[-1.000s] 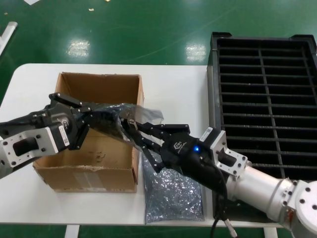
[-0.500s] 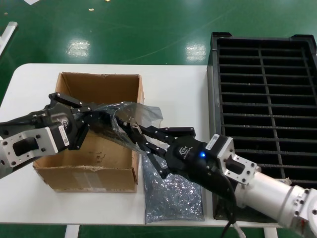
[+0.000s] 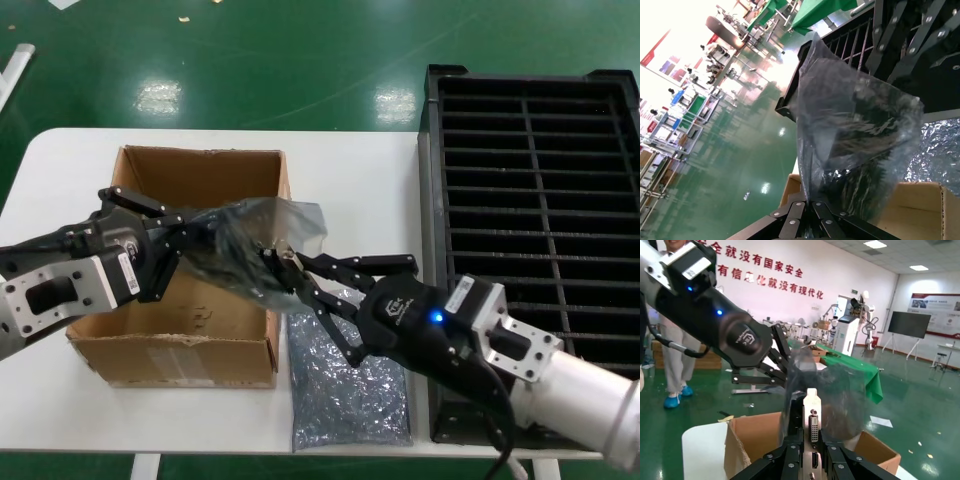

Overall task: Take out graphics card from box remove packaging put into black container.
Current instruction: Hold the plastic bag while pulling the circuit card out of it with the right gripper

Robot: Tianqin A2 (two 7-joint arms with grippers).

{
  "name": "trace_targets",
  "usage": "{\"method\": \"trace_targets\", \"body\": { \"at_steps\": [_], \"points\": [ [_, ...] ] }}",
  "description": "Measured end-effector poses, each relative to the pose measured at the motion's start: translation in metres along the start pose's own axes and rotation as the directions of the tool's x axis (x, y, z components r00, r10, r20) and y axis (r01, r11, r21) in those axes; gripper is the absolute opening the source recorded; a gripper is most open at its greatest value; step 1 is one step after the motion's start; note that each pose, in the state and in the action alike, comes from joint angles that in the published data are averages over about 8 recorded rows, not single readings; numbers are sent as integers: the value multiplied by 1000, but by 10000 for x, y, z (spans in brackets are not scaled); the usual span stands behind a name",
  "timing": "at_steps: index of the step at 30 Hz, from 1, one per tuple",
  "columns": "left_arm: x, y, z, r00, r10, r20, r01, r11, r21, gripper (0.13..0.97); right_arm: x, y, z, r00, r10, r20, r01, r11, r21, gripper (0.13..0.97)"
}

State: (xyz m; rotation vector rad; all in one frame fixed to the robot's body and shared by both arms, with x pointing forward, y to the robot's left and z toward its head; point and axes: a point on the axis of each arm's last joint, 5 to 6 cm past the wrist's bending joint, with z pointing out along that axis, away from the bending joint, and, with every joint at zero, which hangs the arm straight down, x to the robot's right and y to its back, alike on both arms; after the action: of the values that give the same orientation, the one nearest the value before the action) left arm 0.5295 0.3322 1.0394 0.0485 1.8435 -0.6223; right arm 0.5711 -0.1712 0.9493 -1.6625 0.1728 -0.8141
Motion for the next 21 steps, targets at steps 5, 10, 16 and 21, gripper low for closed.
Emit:
{"method": "trace_targets", "body": {
  "at_steps": [5,10,16,21],
  "points": [
    [0,0,0,1000,0,0,0,1000,0,138,27,-82,-169,1000,-19,-3,19,1000,-2,186],
    [0,0,0,1000,0,0,0,1000,0,138,70,-145,-419,999,-31,-17,31,999,-19,186],
    [0,0,0,1000,0,0,0,1000,0,138,113,-193,-807,1000,-29,1,29,998,-53,186],
    [0,0,0,1000,0,0,0,1000,0,138,185,-259,-1156,1000,-26,2,26,997,-77,186]
  ]
}}
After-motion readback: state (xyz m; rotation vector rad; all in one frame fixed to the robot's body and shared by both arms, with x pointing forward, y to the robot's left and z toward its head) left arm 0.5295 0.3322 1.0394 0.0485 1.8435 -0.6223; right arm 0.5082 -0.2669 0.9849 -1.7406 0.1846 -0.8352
